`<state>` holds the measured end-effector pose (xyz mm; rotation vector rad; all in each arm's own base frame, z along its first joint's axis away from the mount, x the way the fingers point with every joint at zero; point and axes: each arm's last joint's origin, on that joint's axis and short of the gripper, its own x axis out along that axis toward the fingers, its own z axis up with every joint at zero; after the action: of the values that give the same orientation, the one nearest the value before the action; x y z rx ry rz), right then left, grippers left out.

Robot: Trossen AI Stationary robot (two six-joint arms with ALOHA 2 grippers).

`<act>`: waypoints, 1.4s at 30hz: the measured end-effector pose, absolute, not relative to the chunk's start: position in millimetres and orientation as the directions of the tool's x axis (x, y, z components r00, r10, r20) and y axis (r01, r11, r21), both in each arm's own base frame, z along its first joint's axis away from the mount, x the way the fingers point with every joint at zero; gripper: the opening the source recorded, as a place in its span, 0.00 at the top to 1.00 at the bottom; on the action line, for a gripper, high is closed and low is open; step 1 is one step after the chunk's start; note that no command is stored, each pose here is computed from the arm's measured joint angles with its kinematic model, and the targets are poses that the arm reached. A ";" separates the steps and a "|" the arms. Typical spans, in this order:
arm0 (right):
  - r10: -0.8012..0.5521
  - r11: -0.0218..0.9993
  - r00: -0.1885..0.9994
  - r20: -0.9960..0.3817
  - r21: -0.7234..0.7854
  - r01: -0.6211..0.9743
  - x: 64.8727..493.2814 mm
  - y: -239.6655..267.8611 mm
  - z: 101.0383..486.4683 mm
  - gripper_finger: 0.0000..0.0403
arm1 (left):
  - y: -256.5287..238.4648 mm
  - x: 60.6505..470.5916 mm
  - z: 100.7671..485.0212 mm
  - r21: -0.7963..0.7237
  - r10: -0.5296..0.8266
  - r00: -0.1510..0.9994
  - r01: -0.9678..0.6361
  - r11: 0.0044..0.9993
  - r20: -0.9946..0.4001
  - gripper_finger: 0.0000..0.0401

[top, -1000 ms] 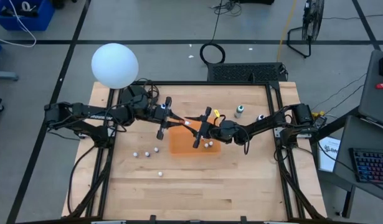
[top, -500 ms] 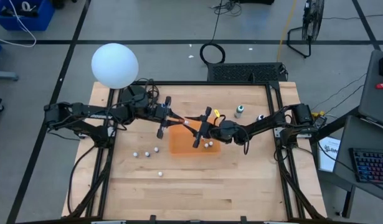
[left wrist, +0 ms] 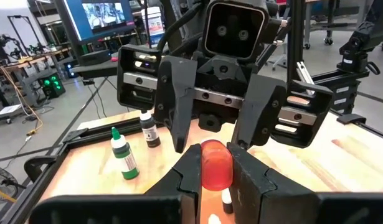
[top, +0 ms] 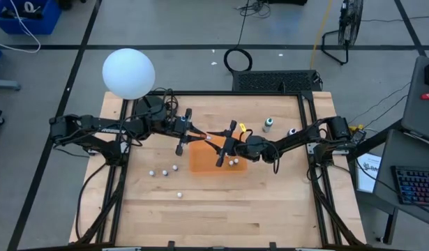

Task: Pick & Place food coloring
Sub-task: Put the small orange food coloring bottle into the orange bin

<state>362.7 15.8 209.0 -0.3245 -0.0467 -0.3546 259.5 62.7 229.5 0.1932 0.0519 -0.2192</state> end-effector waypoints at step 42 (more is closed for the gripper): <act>-0.288 0.922 0.873 -0.393 -0.362 0.141 357.4 28.0 269.0 0.88 | 60.3 218.0 274.1 0.131 -0.186 0.983 0.184 0.974 0.005 0.37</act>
<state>357.4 28.0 269.0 -0.3310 0.4580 -0.2287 218.0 60.3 274.1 0.1304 -0.0173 -0.1865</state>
